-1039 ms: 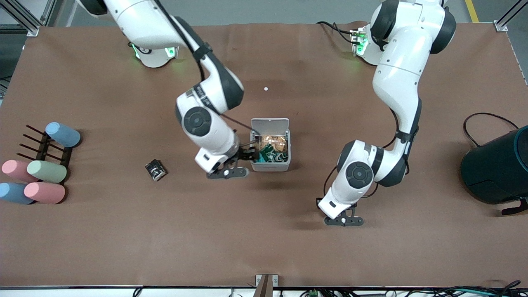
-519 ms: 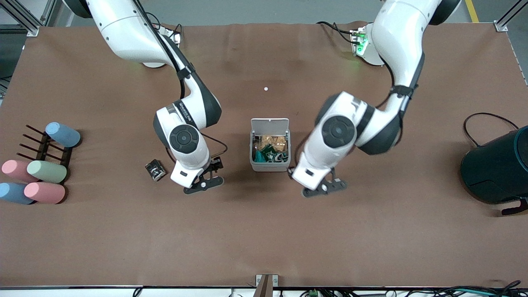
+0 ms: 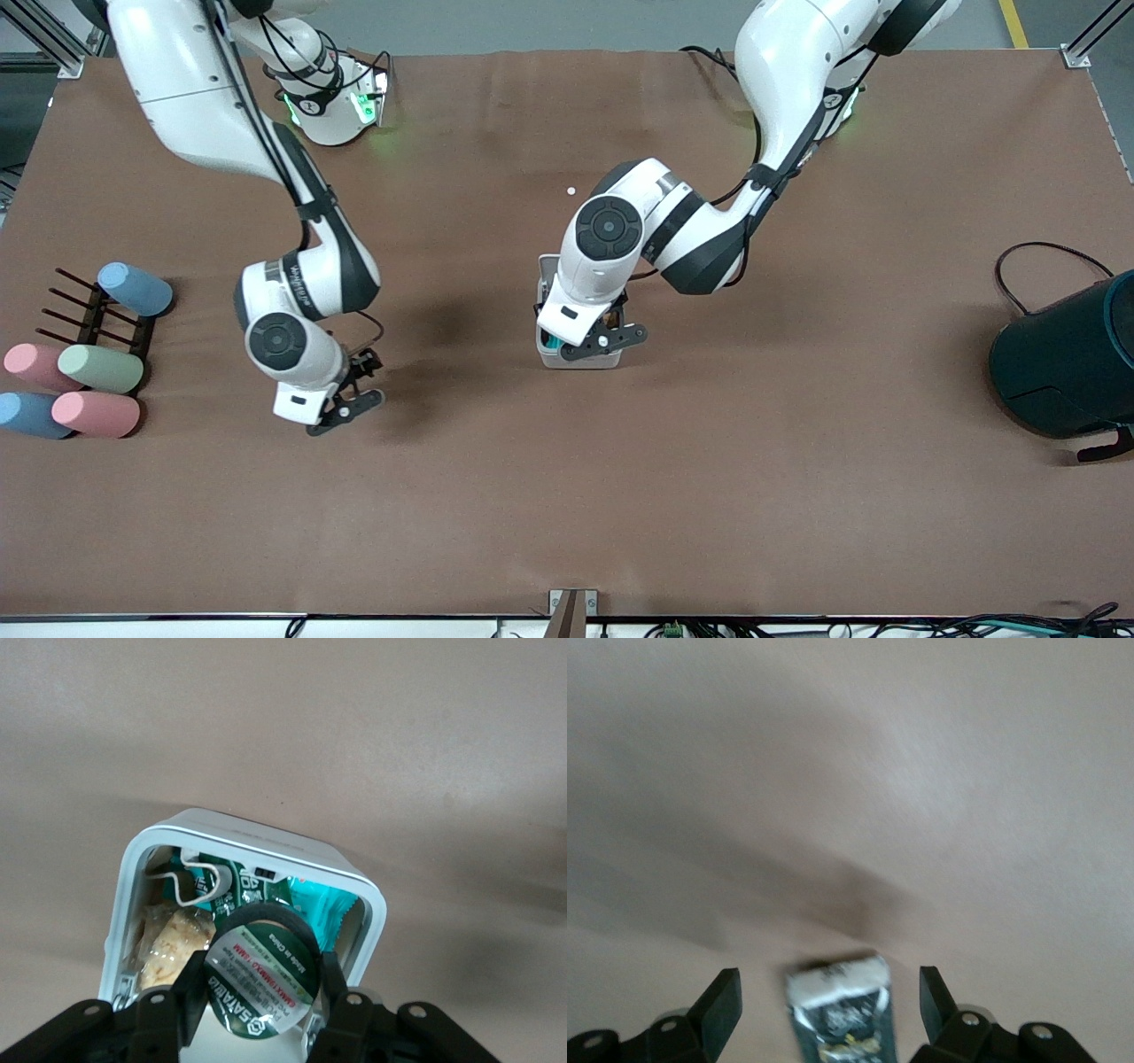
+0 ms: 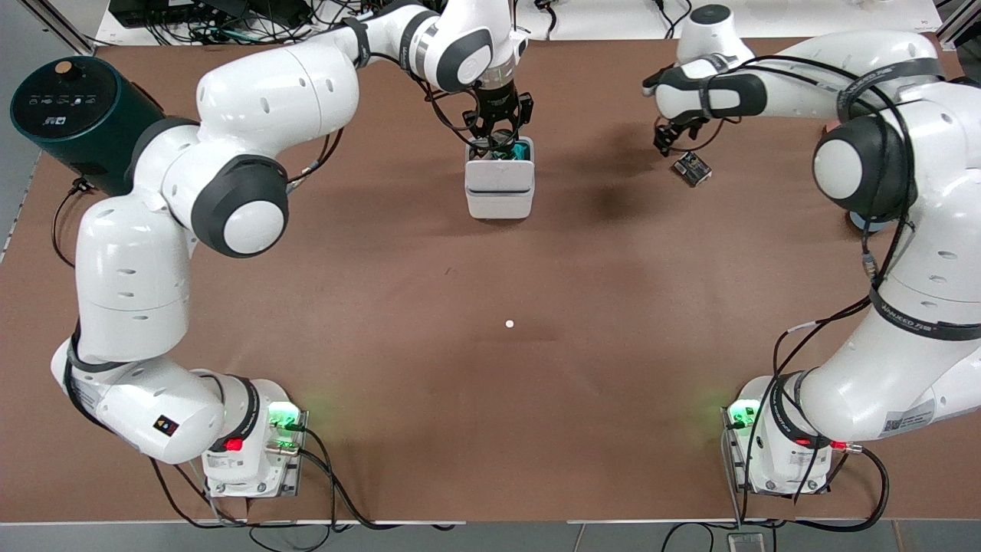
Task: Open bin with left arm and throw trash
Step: 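Drop the tape into the bin while the right gripper grasps the packet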
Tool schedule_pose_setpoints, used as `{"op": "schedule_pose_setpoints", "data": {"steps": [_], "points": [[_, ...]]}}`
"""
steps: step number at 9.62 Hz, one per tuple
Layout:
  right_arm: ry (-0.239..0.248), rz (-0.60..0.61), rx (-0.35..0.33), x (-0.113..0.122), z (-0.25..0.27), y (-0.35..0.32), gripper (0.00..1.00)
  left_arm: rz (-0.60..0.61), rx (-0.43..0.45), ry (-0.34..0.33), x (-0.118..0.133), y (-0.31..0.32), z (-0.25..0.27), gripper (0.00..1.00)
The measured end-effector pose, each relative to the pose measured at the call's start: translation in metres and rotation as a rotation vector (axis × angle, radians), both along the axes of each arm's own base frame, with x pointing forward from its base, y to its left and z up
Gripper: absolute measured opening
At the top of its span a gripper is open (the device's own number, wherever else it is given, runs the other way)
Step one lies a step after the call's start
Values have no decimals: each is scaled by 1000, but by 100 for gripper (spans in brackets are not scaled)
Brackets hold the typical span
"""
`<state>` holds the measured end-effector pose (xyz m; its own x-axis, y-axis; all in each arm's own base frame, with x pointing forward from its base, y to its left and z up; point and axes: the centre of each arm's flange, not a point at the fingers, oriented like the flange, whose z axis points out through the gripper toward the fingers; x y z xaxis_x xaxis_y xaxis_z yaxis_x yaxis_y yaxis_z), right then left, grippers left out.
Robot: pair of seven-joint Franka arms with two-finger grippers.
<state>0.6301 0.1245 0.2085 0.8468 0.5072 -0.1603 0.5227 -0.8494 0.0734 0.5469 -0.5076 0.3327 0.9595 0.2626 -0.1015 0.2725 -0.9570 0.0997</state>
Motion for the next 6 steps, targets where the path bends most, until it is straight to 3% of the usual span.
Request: {"op": "schedule_pose_setpoints", "data": {"steps": [4, 6], "points": [[44, 50, 9, -23, -11, 1, 90, 93, -14, 7, -1, -8, -16, 57], [39, 50, 12, -24, -13, -2, 90, 106, -19, 6, -6, -14, -14, 84]]}}
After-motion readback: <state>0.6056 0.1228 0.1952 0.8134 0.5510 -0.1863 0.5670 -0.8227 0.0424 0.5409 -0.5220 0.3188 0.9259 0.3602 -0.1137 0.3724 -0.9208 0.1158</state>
